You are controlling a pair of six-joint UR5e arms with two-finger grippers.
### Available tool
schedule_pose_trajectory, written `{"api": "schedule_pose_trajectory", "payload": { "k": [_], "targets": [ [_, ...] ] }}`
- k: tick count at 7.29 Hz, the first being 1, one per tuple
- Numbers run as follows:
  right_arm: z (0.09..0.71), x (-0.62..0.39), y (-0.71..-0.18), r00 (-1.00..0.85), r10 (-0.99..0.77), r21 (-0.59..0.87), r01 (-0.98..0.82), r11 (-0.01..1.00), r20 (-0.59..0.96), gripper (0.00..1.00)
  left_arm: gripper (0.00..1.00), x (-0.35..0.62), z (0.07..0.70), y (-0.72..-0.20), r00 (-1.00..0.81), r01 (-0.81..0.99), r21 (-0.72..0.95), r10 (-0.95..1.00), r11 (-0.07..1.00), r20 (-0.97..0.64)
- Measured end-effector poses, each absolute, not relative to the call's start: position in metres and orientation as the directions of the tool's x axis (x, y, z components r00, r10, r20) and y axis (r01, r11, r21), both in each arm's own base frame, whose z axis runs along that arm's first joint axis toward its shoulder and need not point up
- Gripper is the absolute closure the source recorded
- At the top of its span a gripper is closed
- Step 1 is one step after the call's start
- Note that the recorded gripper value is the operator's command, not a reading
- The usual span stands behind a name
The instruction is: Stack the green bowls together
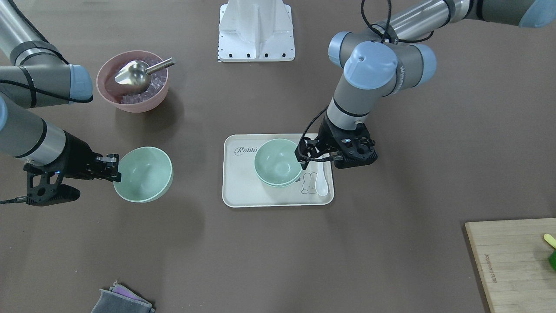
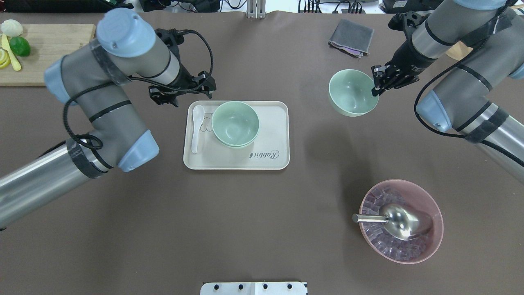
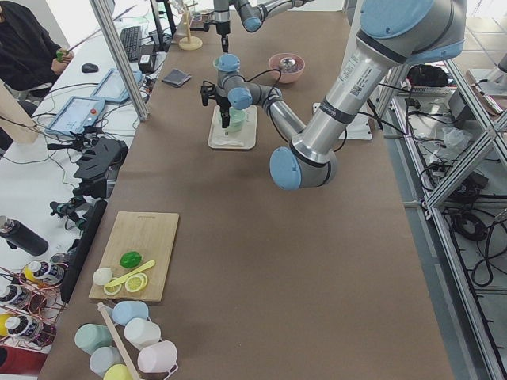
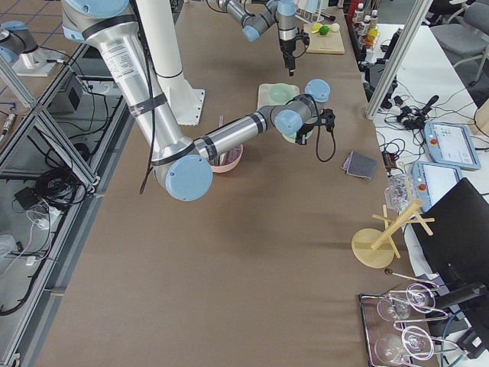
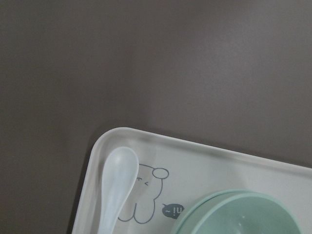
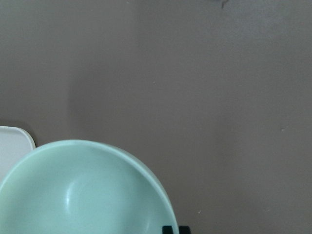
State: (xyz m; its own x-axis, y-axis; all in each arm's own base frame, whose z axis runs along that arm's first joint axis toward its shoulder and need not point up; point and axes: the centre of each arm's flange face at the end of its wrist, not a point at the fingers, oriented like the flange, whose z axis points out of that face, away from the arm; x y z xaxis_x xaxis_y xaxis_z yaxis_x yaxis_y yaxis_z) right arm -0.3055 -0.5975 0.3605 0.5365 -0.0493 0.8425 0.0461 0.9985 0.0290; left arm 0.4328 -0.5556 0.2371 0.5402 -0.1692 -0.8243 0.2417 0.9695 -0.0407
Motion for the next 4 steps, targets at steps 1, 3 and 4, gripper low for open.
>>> {"api": "schedule_pose_trajectory", "payload": {
  "k": [1, 3, 4],
  "targets": [
    [0.347, -0.316, -0.597, 0.533, -0.036, 0.020, 0.037, 0.999, 0.845, 1.00, 0.02, 0.405, 0.249, -0.559, 0.542, 0.225, -0.021, -0.142, 0.974, -0.828],
    [0.311, -0.347, -0.593, 0.529, -0.009, 0.004, 0.010, 1.000, 0.848, 1.00, 0.02, 0.362, 0.281, -0.561, 0.566, 0.195, 0.038, -0.081, 0.980, -0.821],
    [0.290, -0.364, -0.589, 0.525, 0.008, -0.005, -0.006, 1.000, 0.851, 1.00, 0.02, 0.338, 0.301, -0.563, 0.579, 0.174, 0.060, -0.053, 0.983, -0.814]
  ]
}}
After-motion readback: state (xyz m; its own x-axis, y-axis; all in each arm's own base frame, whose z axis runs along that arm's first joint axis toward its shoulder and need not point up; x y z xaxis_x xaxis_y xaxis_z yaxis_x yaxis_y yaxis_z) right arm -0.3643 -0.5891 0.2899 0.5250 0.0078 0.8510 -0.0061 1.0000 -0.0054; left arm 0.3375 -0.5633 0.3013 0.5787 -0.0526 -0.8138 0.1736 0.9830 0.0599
